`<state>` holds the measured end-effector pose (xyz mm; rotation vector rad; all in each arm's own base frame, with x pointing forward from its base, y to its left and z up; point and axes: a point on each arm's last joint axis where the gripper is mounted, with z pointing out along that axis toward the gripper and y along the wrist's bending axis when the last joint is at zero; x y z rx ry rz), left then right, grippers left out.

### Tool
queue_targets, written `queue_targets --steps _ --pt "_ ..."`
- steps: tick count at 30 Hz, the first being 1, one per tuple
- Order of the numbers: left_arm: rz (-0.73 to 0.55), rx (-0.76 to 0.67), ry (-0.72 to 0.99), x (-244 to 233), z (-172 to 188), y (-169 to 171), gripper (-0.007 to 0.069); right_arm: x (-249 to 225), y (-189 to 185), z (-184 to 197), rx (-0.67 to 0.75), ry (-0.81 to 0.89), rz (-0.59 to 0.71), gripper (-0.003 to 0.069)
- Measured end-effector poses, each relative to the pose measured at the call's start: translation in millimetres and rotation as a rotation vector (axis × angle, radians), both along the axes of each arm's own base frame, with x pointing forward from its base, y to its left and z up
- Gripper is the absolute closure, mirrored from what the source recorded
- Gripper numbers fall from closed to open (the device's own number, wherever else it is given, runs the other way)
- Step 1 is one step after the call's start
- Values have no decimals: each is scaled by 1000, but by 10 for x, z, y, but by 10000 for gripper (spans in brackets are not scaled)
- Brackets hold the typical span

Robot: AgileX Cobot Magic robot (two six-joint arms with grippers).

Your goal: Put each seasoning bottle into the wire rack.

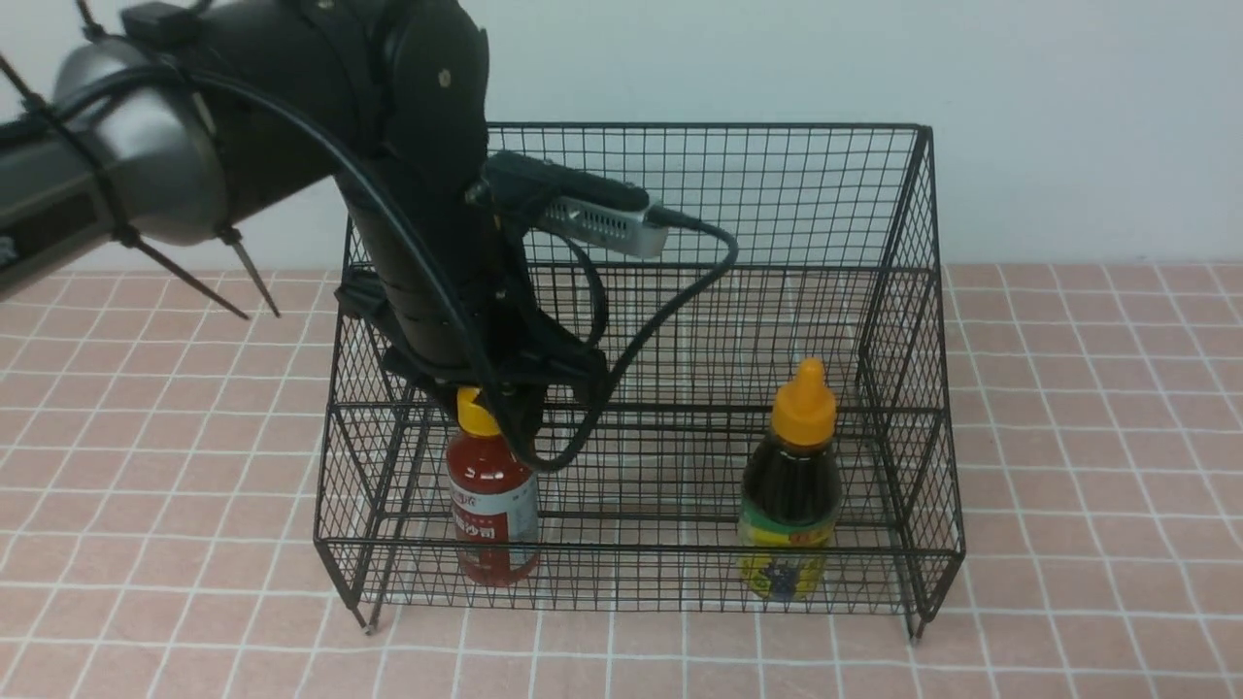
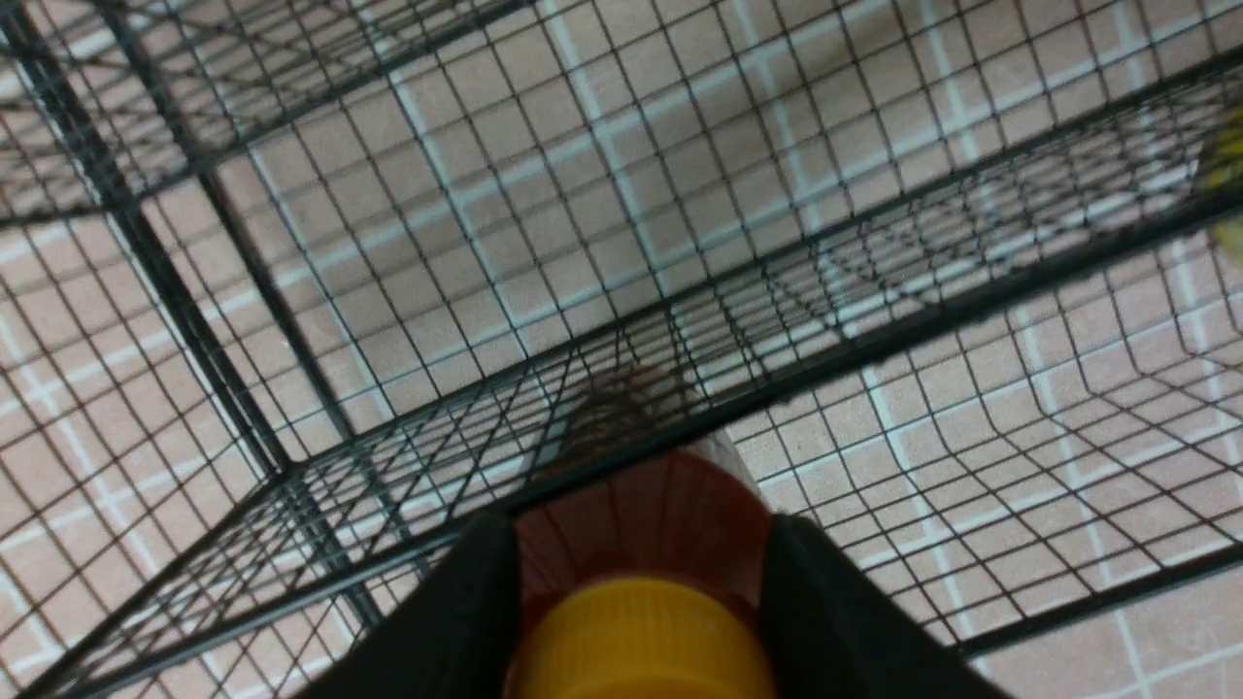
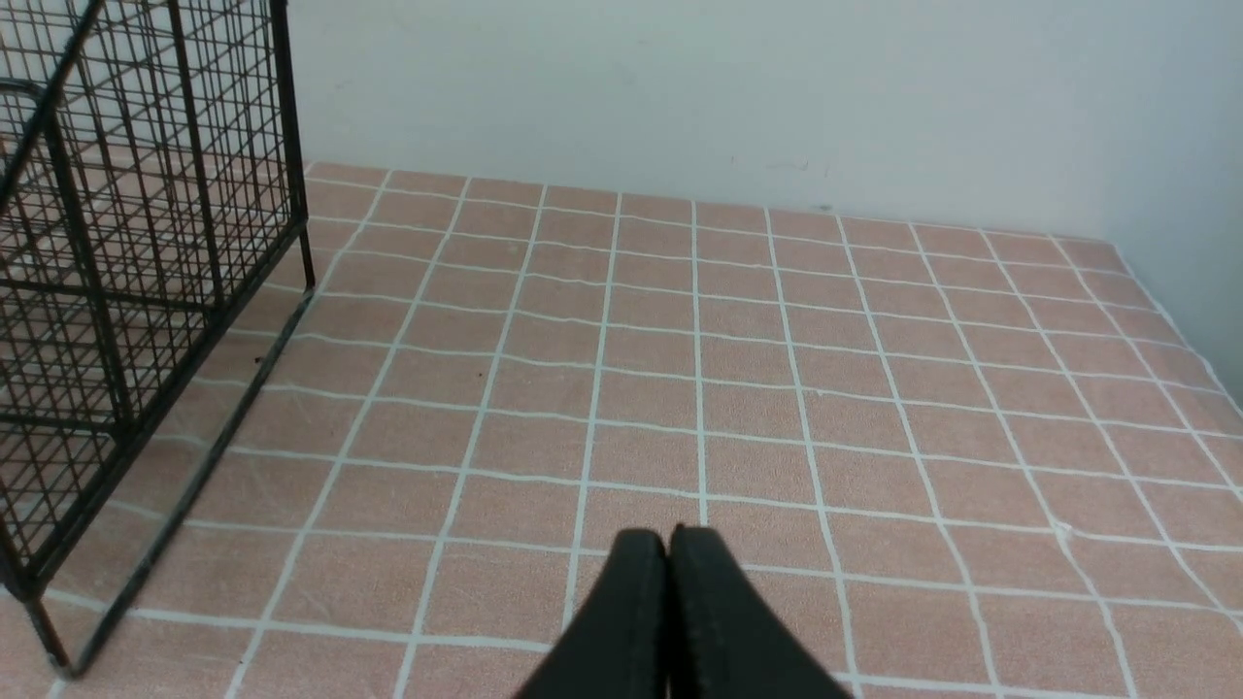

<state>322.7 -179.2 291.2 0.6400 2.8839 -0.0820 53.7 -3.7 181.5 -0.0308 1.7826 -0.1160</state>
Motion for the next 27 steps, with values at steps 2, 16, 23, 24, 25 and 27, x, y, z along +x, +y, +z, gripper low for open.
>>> queue_targets --steps 2,16,23,24,25,27 --pt "0 3 6 15 -17 -17 328 0 0 0 0 0 0 671" --pt "39 -6 -6 55 0 -49 218 0 0 0 0 0 0 671" --pt "40 -40 -72 68 207 -52 240 0 0 0 18 -1 -4 671" --pt "39 -55 -102 42 321 -35 255 0 0 0 18 -1 -4 671" --pt "38 -65 -125 17 408 -18 267 0 0 0 18 -1 -4 671" --pt "34 -86 -177 -48 599 26 298 0 0 0 18 -1 -4 671"
